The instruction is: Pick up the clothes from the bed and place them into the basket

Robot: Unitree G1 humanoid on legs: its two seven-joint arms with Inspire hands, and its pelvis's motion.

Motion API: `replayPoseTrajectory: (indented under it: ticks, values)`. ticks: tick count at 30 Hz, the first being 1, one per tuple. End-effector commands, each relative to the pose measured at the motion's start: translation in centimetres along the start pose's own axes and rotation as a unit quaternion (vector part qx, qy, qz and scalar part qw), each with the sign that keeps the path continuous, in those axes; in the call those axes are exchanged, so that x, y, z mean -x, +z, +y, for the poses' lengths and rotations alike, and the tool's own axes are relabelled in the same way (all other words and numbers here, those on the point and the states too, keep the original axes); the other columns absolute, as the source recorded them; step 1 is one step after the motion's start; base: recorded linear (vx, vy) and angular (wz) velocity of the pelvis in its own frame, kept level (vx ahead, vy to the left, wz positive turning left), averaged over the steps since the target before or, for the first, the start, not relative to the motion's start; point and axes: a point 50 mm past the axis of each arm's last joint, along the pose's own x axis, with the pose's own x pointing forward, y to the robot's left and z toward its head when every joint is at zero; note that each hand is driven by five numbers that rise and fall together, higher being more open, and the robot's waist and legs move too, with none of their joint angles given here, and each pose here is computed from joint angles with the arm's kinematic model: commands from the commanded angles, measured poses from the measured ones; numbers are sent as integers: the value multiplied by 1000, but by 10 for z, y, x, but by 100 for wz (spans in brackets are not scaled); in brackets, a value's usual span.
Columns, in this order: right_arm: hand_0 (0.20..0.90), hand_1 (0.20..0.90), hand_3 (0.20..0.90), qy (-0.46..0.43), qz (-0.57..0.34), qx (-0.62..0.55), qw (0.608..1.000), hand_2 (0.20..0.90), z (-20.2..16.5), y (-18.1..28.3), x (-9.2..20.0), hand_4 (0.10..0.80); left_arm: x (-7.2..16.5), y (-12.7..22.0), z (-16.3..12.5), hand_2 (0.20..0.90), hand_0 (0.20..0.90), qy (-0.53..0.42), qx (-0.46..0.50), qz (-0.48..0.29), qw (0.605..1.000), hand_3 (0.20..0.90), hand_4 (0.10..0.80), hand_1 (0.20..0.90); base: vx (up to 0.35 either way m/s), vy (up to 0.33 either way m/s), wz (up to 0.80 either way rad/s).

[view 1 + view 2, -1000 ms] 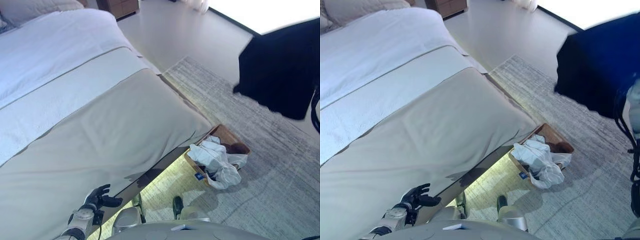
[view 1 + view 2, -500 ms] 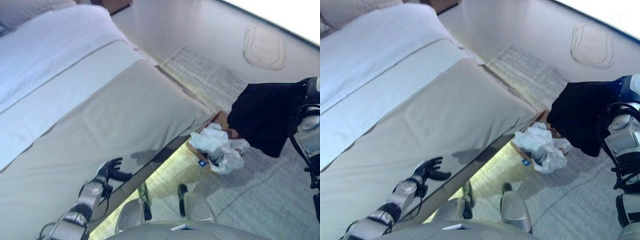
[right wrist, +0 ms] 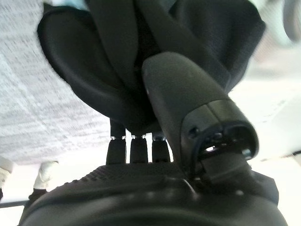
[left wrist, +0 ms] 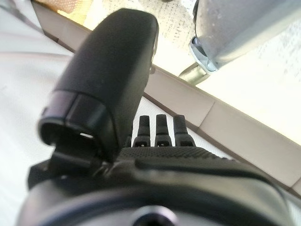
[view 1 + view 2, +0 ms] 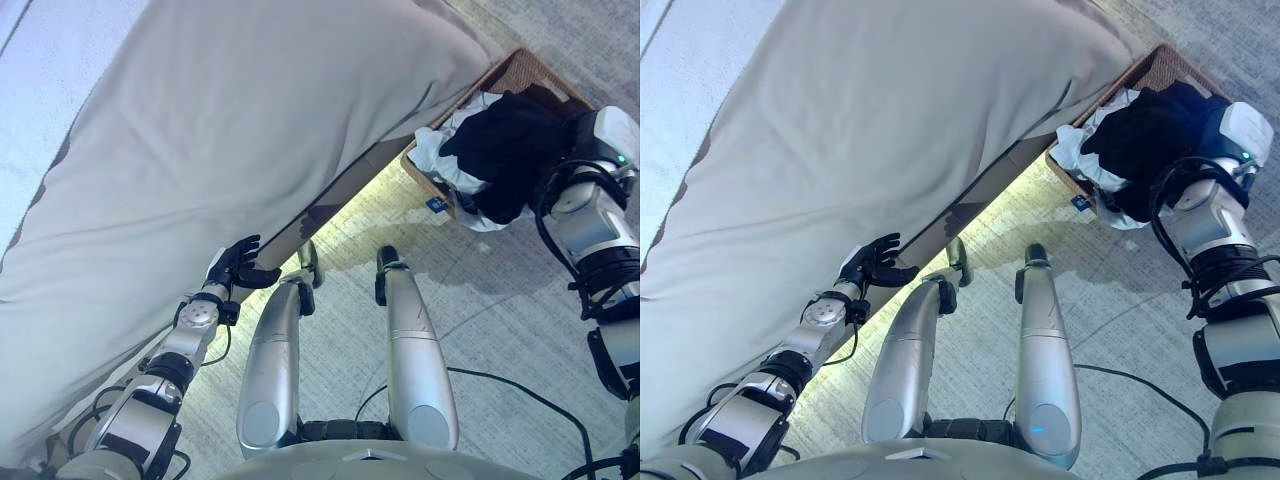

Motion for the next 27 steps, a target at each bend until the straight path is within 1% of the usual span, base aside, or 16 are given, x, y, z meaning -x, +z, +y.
replayPoseTrajectory:
  ticks: [1,5,8,11,12,14,19,20,22,23,24,26,27]
  values:
    - [900,900,900,-136,-30,-28,990,900,-68,30,-18,800,4,11,3,900,900,7,16,-51,999,900,800,900,3,88,6]
    - [900,900,900,-112,-12,-20,993,900,-57,25,-17,800,5,6,2,900,900,-3,32,-41,999,900,800,900,14,70,5]
    - [900,900,900,-119,-19,-64,991,900,-51,22,-14,800,8,0,0,900,900,-10,42,-37,998,900,800,900,14,59,0]
    - [900,900,900,-133,-34,-134,981,900,-48,23,-10,800,10,-5,-3,900,900,-16,40,-30,999,900,800,900,22,59,0]
    - [900,900,900,-133,-34,-134,981,900,-48,23,-9,800,10,-5,-3,900,900,-16,40,-30,999,900,800,900,-63,91,-3]
    - [900,900,900,-142,-57,-219,964,900,-48,30,-3,800,10,-10,-7,900,900,-19,50,-18,998,900,800,900,-50,122,-15]
    - [900,900,900,-148,-98,-322,930,900,-40,35,14,800,15,-27,-5,900,900,-11,46,16,999,900,800,900,44,133,-14]
    - [900,900,900,-134,-101,-344,924,900,-33,33,19,800,16,-31,-3,900,900,-8,46,25,999,900,800,900,94,93,-16]
    - [900,900,900,-76,-97,-394,911,900,-9,22,34,800,21,-43,2,900,900,-3,37,57,998,900,800,900,143,77,-7]
    - [900,900,900,-35,-112,-407,906,900,7,18,45,800,25,-51,4,900,900,-5,34,74,997,900,800,900,170,54,6]
    - [900,900,900,-7,-107,-418,902,900,20,12,56,800,29,-59,5,900,900,-5,29,90,995,900,800,900,184,58,15]
    - [900,900,900,69,-85,-419,901,900,53,-14,80,800,42,-79,6,900,900,-9,27,128,991,900,800,900,260,45,11]
    - [900,900,900,110,-60,-415,901,900,72,-37,99,800,52,-93,4,900,900,-12,27,154,988,900,800,900,305,60,2]
